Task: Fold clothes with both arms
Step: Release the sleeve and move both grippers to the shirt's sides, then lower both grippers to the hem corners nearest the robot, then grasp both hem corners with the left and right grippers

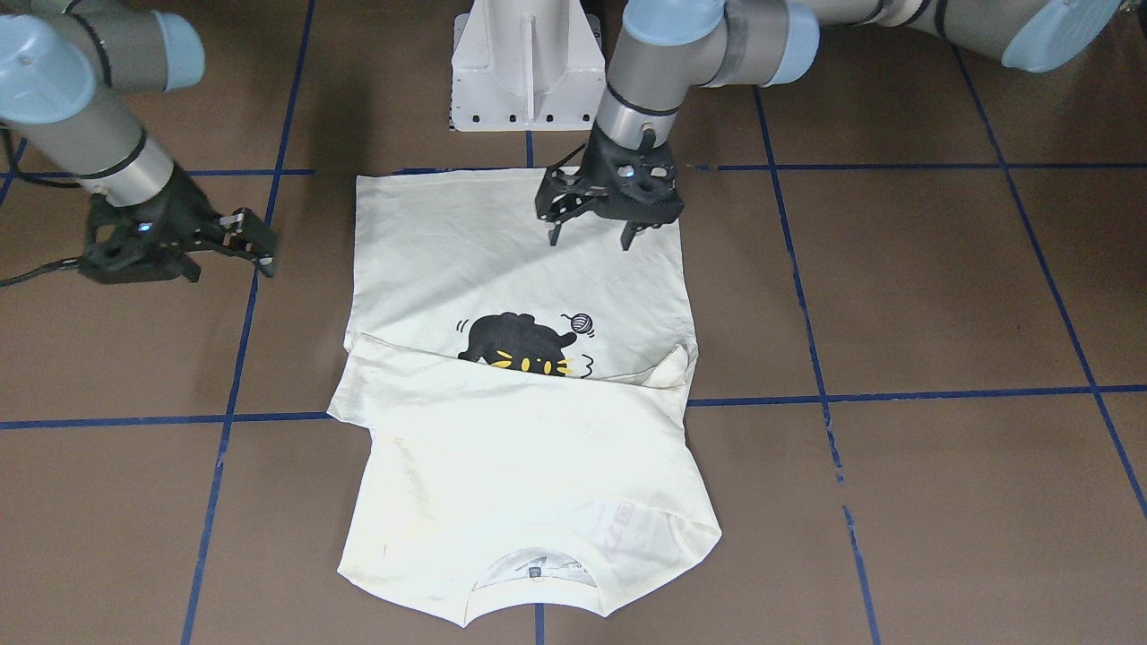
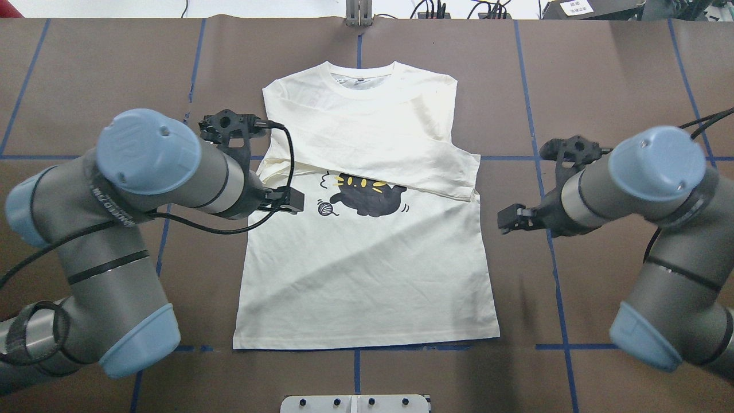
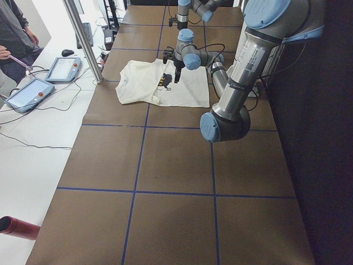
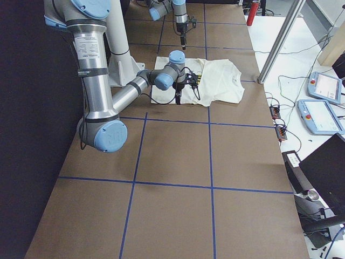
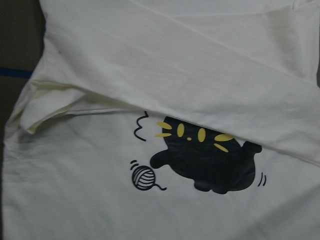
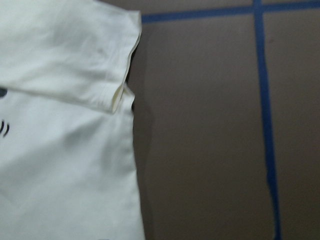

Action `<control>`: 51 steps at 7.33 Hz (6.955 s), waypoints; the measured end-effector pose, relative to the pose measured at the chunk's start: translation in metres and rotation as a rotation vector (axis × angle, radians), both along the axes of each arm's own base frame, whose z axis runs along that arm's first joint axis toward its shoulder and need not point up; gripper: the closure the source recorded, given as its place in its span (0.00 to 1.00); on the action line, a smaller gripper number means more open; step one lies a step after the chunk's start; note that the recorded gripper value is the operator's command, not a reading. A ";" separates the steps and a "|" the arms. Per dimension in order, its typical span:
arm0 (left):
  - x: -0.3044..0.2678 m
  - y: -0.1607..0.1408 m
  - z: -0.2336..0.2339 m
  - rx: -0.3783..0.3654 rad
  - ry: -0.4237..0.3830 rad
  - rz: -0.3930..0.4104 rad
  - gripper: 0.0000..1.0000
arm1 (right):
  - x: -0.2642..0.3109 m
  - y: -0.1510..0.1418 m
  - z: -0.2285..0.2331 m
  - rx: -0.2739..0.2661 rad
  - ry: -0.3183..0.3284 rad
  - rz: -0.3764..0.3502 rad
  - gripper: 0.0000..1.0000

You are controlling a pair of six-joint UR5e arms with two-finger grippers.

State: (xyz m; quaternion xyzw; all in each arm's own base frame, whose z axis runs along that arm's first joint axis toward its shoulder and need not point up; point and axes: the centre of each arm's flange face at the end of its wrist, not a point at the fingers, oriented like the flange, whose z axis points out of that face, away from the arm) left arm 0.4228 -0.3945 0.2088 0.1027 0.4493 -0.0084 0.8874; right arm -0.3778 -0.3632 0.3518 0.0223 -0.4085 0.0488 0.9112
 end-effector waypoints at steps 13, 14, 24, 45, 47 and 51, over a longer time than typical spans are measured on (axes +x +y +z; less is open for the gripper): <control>-0.031 0.007 0.013 0.024 -0.013 0.004 0.01 | -0.099 0.140 0.029 -0.036 0.058 0.026 0.10; -0.031 0.007 0.012 0.024 -0.012 0.004 0.01 | -0.097 0.138 0.032 -0.041 0.062 0.026 0.16; -0.029 0.007 0.015 0.023 -0.016 0.004 0.01 | -0.089 0.131 0.028 -0.058 0.050 0.020 1.00; 0.093 0.154 0.132 -0.414 -0.064 -0.082 0.75 | -0.062 0.102 -0.021 -0.026 -0.104 0.087 1.00; 0.091 0.154 0.130 -0.416 -0.074 -0.085 0.99 | -0.062 0.102 -0.021 -0.025 -0.104 0.087 1.00; 0.083 0.154 0.116 -0.410 -0.062 -0.082 1.00 | -0.055 0.097 -0.024 -0.041 -0.114 0.078 1.00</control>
